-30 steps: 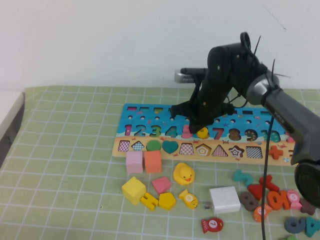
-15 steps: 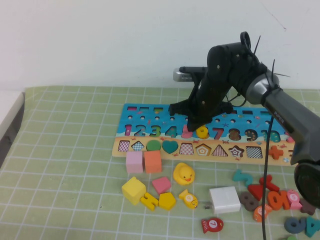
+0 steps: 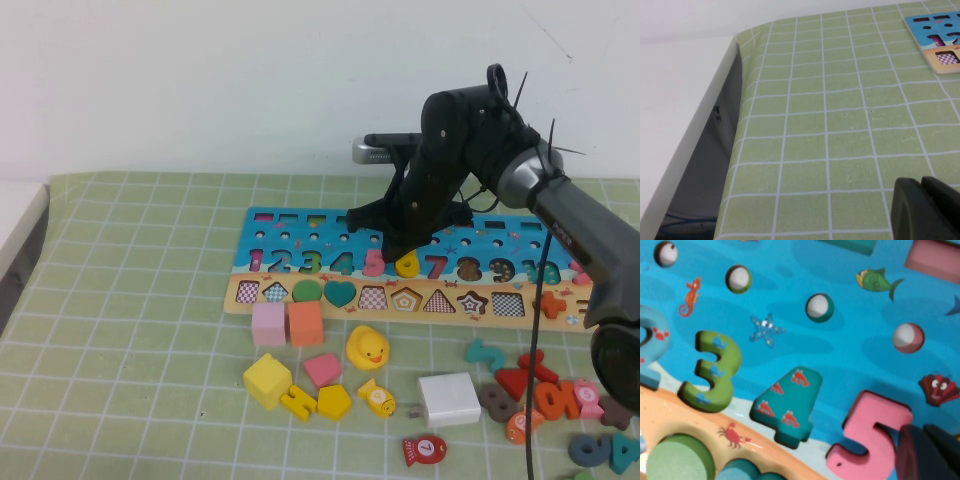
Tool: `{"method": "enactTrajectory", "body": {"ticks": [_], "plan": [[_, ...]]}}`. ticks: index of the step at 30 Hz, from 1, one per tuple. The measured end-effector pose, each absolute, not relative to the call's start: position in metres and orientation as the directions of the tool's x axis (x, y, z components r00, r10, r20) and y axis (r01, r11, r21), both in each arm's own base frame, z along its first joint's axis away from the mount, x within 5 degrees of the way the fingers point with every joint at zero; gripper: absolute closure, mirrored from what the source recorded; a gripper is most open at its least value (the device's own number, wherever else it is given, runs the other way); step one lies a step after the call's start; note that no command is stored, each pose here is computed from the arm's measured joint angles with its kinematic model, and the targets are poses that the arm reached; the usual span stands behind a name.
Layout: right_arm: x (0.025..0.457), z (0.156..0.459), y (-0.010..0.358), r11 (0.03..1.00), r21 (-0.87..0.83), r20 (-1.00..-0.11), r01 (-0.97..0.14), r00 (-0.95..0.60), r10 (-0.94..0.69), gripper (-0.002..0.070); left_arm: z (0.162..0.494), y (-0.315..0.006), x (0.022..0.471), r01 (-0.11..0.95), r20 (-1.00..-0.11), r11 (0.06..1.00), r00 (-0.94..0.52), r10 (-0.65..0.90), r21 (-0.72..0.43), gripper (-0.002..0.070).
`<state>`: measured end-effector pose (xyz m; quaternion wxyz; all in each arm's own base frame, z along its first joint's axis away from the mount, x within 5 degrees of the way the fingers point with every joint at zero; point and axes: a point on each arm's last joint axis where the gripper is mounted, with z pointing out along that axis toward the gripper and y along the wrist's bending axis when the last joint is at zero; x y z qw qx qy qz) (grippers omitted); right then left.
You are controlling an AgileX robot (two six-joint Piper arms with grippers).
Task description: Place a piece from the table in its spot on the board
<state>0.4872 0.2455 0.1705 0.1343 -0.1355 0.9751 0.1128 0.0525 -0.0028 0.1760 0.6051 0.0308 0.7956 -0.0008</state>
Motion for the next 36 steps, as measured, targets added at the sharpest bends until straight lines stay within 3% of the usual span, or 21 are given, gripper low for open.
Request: {"method": "enactTrajectory", "body": {"ticks": [11,17,36], "plan": [[0.486,0.176,0.246,0.935,0.196,-0.301,-0.296,-0.926,-0.23,0.0677,0.176,-0.003,0.053,0.05,-0.963,0.998,-0.266,0.048,0.036,0.0677],[0.49,0.187,0.235,0.949,0.114,-0.333,-0.294,-0.911,-0.242,0.0677,0.176,-0.003,0.053,0.05,-0.963,0.998,-0.266,0.048,0.036,0.0677],[0.494,0.172,0.23,0.953,0.108,-0.305,-0.282,-0.922,-0.238,0.0677,0.176,-0.003,0.053,0.05,-0.963,0.998,-0.266,0.048,0.036,0.0677]]}}
